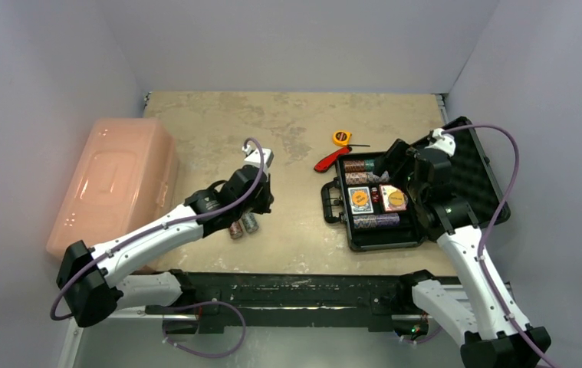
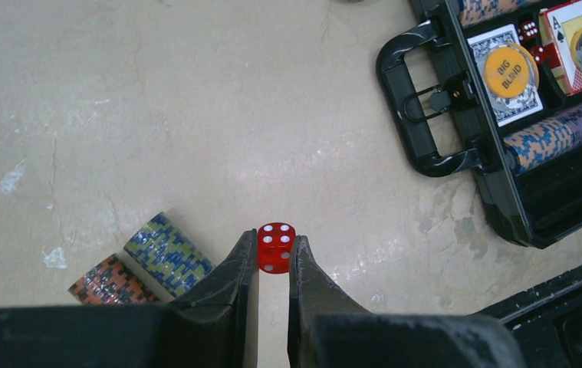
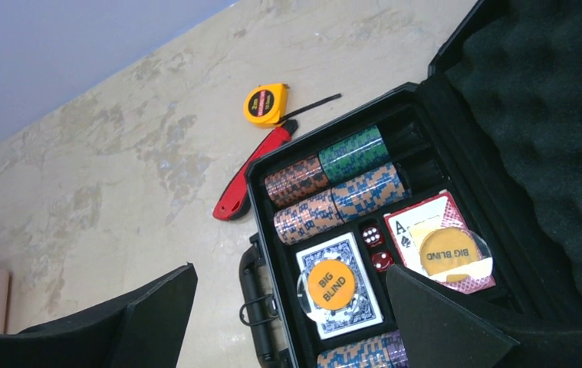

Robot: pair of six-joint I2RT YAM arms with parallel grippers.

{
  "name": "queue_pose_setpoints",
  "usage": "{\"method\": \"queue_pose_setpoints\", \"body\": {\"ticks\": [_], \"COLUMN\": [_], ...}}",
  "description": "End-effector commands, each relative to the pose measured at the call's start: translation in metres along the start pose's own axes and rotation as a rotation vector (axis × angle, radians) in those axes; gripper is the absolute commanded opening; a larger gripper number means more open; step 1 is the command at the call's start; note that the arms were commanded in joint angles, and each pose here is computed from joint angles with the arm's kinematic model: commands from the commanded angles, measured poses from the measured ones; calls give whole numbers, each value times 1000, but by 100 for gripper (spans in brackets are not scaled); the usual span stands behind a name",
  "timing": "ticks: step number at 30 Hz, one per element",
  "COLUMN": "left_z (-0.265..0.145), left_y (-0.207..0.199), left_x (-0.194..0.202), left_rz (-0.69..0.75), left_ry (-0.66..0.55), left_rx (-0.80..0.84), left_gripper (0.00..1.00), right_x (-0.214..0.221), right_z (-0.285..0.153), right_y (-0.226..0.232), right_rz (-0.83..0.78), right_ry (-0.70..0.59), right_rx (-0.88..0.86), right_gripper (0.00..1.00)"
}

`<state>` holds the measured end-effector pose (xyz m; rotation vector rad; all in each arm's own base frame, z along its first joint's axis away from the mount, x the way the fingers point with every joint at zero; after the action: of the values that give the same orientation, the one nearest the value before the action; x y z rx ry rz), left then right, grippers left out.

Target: Pack up texas hold em set

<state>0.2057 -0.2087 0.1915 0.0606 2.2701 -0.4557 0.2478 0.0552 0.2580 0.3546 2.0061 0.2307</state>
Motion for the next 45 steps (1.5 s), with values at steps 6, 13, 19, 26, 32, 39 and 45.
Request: {"method": "queue_pose_setpoints", "body": {"ticks": [6,13,19,26,32,39,45], "left_z": [16,36,55,71,84,102,121], "left_y": [-73,-115,-152,-181,-206,-231,-244], "left_x": [-45,-56,-65,-73,-77,-76,-70], "left_rz": [53,68,84,100,107,120,128], "left_ry": [-27,3,36,68,93,115,142], "left_rx": [261,381,467,520,559,581,574], "left_gripper": [0,0,0,0,0,0,0], "right_x": [-57,-84,-101,-112,-123,-126,-122], "right_z": [-40,-69,-94,-115,-127,-137,-142], "right_y": [-2,-8,-15,-13,-5,-6,-15], "right_rz": [164,297,380,397,349,293,299], "right_ry": [-219,-335,-431,-491,-504,-529,-556], "right_rx": [73,129,153,101,41,34,77], "right_gripper": [99,99,99,99,99,99,99]}}
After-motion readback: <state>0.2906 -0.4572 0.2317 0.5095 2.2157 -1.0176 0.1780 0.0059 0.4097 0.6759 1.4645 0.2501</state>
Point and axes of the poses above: each gripper's point midway between its finger pads, its own z axis out along the fingers, its own y axis along the line the jaws close on, x = y × z, the point moved 5 cm from there along -z, back along the fingers, and after that the axes turned 7 degrees about -z, right-handed, at the moved point
